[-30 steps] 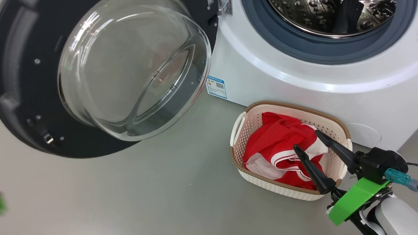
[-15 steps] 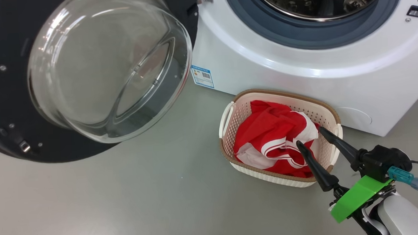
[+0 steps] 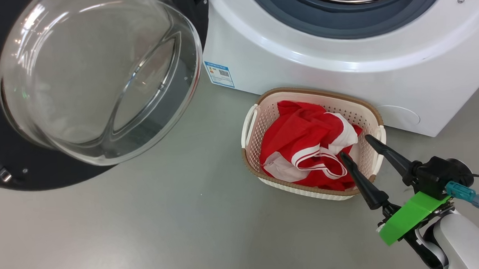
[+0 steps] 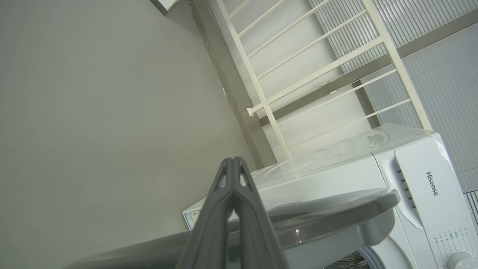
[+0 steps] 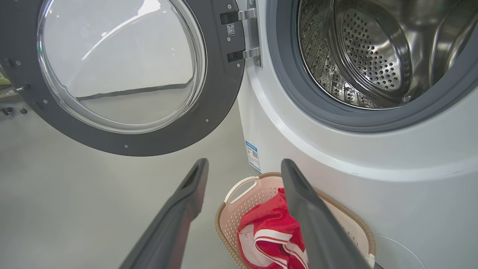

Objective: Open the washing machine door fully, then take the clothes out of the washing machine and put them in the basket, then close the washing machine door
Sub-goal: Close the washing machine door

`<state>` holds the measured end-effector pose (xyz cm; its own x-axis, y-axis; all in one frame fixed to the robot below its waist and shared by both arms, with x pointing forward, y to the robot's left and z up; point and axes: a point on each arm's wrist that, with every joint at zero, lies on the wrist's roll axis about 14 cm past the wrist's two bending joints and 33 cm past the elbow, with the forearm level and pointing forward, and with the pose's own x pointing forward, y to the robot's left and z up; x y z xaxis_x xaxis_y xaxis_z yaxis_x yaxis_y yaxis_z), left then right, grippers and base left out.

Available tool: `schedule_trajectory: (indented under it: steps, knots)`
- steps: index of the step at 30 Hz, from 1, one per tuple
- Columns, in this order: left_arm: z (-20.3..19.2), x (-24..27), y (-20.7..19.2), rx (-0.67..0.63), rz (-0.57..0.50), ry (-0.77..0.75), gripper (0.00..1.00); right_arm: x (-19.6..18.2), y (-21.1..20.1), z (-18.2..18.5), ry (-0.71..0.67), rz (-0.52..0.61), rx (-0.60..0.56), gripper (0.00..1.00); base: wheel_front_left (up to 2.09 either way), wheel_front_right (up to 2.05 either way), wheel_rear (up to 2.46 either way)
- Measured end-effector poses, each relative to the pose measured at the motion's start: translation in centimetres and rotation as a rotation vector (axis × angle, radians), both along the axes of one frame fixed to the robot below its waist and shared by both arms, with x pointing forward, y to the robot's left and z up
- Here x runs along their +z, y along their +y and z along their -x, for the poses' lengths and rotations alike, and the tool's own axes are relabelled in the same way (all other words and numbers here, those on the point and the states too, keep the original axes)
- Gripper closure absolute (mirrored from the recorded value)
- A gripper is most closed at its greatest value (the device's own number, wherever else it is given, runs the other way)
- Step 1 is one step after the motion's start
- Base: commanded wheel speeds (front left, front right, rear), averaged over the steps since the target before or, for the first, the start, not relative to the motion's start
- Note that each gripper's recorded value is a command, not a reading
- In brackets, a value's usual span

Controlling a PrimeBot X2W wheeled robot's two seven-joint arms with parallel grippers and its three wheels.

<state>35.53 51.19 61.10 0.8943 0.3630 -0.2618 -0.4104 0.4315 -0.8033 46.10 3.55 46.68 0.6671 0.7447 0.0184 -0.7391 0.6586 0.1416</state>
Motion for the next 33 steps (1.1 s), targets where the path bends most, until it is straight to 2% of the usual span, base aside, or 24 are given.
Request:
schedule_trajectory:
  steps: [9,18,26,33]
  knots:
    - [-1.7,-1.3,-3.3,-0.182,0.039,0.076,1.00,-0.3,-0.4,-0.1,0.005,0.006,-0.010,0.00,0.00,0.00,0.00]
    - [-0.7,-1.6,-6.0,-0.345,0.018,0.116,1.00,0.6,-0.3,0.1,-0.017,0.007,-0.009,0.00,0.00,0.00,0.00]
    - [0.0,-0.9,-9.1,-0.484,0.016,0.077,1.00,1.5,-0.3,0.3,-0.034,0.000,-0.011,0.00,0.00,0.00,0.00]
    - [0.5,-1.9,-14.2,-0.693,0.005,0.100,1.00,2.1,-0.9,0.4,-0.049,0.000,-0.028,0.00,0.00,0.00,0.00]
